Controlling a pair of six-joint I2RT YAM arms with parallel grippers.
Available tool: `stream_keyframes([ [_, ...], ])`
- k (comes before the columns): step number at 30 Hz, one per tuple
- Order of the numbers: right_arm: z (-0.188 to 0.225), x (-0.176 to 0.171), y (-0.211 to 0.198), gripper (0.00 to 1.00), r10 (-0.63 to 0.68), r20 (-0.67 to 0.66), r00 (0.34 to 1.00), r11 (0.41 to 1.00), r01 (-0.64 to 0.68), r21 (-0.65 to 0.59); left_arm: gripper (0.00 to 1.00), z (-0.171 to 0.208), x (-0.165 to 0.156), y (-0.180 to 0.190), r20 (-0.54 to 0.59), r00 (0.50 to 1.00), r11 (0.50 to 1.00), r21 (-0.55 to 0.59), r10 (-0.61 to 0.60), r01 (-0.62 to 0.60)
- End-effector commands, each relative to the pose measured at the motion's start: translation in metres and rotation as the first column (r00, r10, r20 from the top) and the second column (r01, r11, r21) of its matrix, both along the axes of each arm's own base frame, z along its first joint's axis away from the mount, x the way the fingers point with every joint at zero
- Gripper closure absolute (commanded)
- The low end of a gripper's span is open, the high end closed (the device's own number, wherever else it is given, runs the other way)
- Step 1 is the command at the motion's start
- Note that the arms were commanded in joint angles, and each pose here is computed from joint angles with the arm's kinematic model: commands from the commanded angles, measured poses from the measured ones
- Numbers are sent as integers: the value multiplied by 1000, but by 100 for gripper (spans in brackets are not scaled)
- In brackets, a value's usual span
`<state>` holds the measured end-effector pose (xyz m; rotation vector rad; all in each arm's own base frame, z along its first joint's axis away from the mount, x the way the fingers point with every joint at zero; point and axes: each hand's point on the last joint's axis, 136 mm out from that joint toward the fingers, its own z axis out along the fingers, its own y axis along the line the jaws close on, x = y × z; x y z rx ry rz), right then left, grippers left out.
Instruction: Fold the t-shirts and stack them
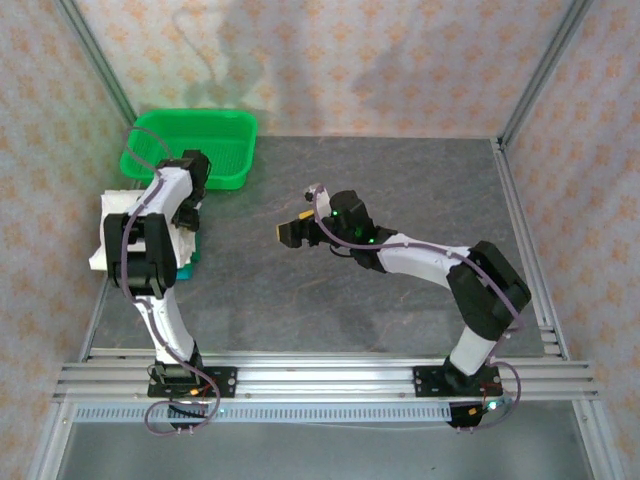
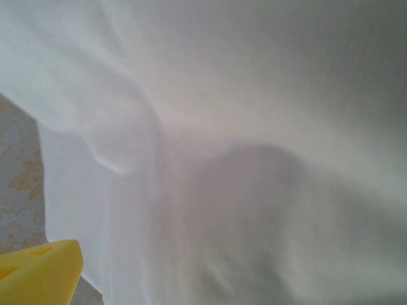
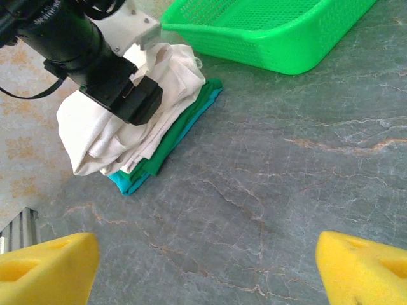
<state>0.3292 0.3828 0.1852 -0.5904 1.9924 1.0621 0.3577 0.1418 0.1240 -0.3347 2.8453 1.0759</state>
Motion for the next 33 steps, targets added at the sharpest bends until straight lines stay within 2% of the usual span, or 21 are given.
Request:
stream_keyframes([
  [1,21,3,-9,12,-30,56,998,999,28,37,0,43,11,-17,201,979,1000,13,-20,18],
  [4,21,10,-21,12,-73,65,995,997,71,35,0,65,27,-46,341,937,997,8,-77,79],
  [7,22,19,-40,11,-136,82,987,991,134,25,0,79,42,-88,477,866,983,-22,-149,181],
  [9,24,28,-60,12,-207,102,973,978,206,15,0,85,49,-115,563,804,964,-45,-192,261],
  [13,24,44,-114,11,-365,143,920,928,372,-24,0,92,48,-149,714,670,924,-89,-201,372],
  [17,18,52,-188,9,-553,225,802,807,583,-96,0,90,36,-165,829,517,861,-89,-215,500],
  [19,13,52,-229,8,-643,262,720,720,685,-114,0,87,24,-167,863,438,835,-35,-252,550],
  [21,10,49,-266,7,-716,299,631,630,768,-111,0,87,11,-167,874,388,812,13,-292,583],
  [24,-8,41,-317,7,-785,362,503,479,863,-162,0,73,0,-167,858,381,782,38,-345,622],
  [27,-12,33,-364,6,-849,392,354,325,935,-142,0,54,-5,-154,848,399,817,67,-348,572],
  [30,-10,34,-384,6,-853,421,309,276,951,-139,0,34,-9,-134,840,435,849,55,-324,526],
  [33,-19,35,-402,6,-830,482,279,206,958,-200,0,23,-8,-120,870,422,863,9,-256,505],
])
